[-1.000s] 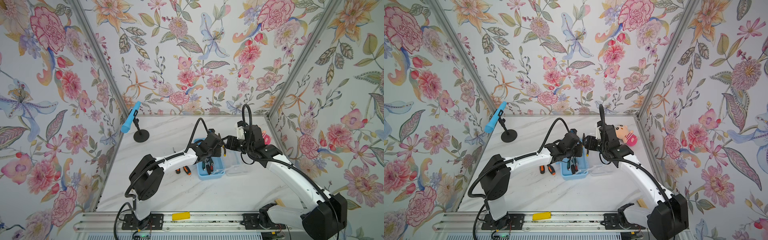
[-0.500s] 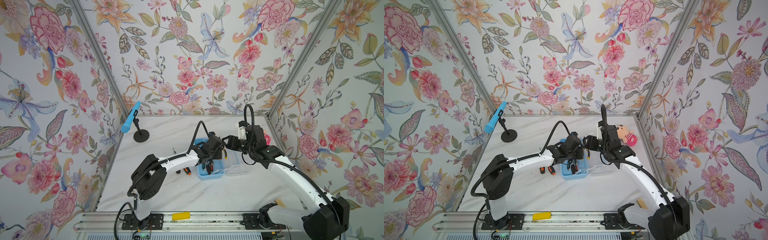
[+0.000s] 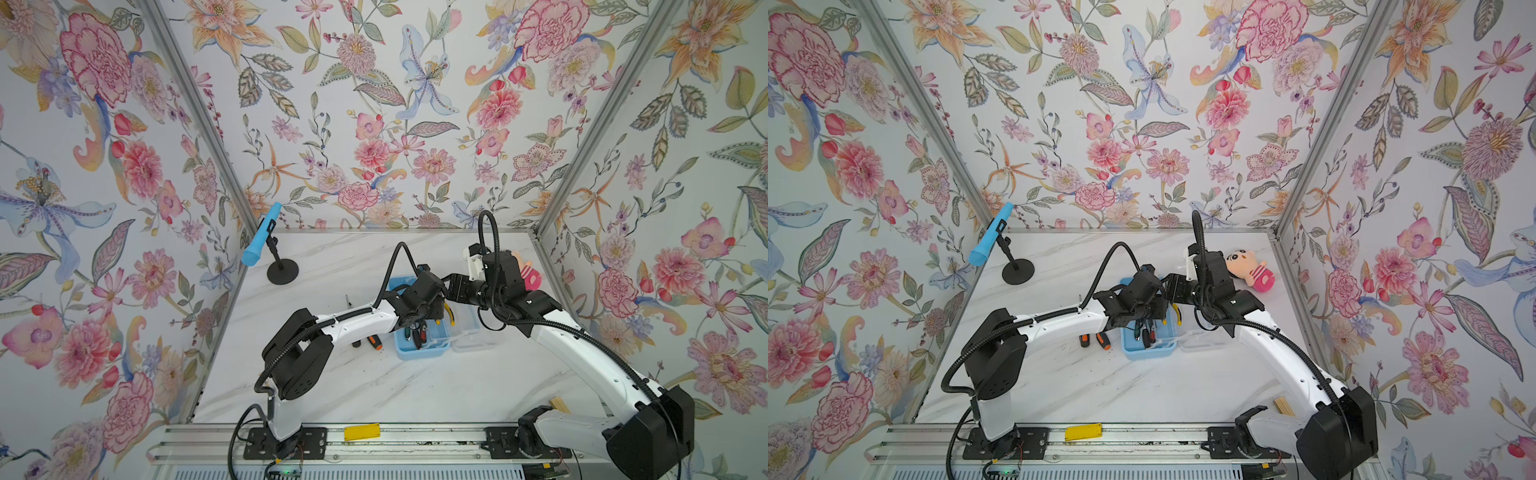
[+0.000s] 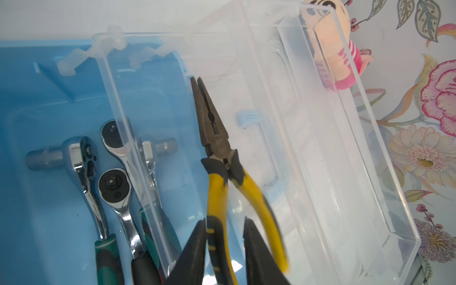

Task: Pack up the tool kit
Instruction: 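Carry the yellow-handled pliers into the blue box and open the left gripper, then withdraw the left gripper while the right gripper reaches over the screwdrivers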

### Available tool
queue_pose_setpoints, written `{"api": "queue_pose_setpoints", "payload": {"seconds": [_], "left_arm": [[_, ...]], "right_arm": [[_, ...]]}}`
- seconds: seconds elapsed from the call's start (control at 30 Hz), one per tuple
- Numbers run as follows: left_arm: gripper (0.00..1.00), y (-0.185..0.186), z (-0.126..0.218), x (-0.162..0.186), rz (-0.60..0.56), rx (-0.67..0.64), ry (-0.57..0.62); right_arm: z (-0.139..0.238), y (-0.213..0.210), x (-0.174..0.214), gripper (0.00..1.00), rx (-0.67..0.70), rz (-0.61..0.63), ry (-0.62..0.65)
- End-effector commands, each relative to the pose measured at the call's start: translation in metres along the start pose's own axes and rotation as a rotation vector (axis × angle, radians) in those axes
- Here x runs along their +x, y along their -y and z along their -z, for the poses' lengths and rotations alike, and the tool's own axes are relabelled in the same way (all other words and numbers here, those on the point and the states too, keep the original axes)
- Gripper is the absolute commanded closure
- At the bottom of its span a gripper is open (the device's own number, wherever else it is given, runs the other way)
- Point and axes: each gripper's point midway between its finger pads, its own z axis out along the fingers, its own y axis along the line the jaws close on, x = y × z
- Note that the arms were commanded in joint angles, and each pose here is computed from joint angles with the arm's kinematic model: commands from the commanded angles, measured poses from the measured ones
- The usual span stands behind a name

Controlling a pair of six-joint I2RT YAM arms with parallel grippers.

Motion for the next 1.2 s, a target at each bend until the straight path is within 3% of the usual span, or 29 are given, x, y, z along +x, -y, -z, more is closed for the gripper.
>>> {"api": "queue_pose_setpoints", "payload": {"seconds": [0.0,0.23,0.43,0.67,0.83,1.0,1.17], "left_arm": [[0.61,0.002,0.010,-0.012,-0.022,-0.003,0.047],[0.57,-0.026,0.053,-0.036,-0.008,-0.017,0.155],[0.56,-0.102,0.104,-0.026,0.070,-0.130,0.253],[0.55,-0.189,0.143,0.003,0.217,-0.271,0.308],[0.56,-0.220,0.147,0.022,0.323,-0.202,0.318],[0.56,-0.239,0.151,0.030,0.362,-0.218,0.332],[0.57,-0.249,0.148,0.036,0.373,-0.196,0.337]], "right_arm": [[0.001,-0.011,-0.010,0.38,-0.015,0.016,0.020],[-0.002,-0.021,-0.012,0.39,-0.007,0.068,-0.001],[-0.026,-0.041,0.011,0.39,0.028,0.162,-0.093],[-0.068,-0.100,0.072,0.31,-0.072,0.316,-0.283],[-0.096,-0.127,0.112,0.36,-0.117,0.418,-0.404],[-0.130,-0.129,0.140,0.50,-0.085,0.465,-0.487],[-0.157,-0.118,0.154,0.49,-0.023,0.494,-0.538]]}}
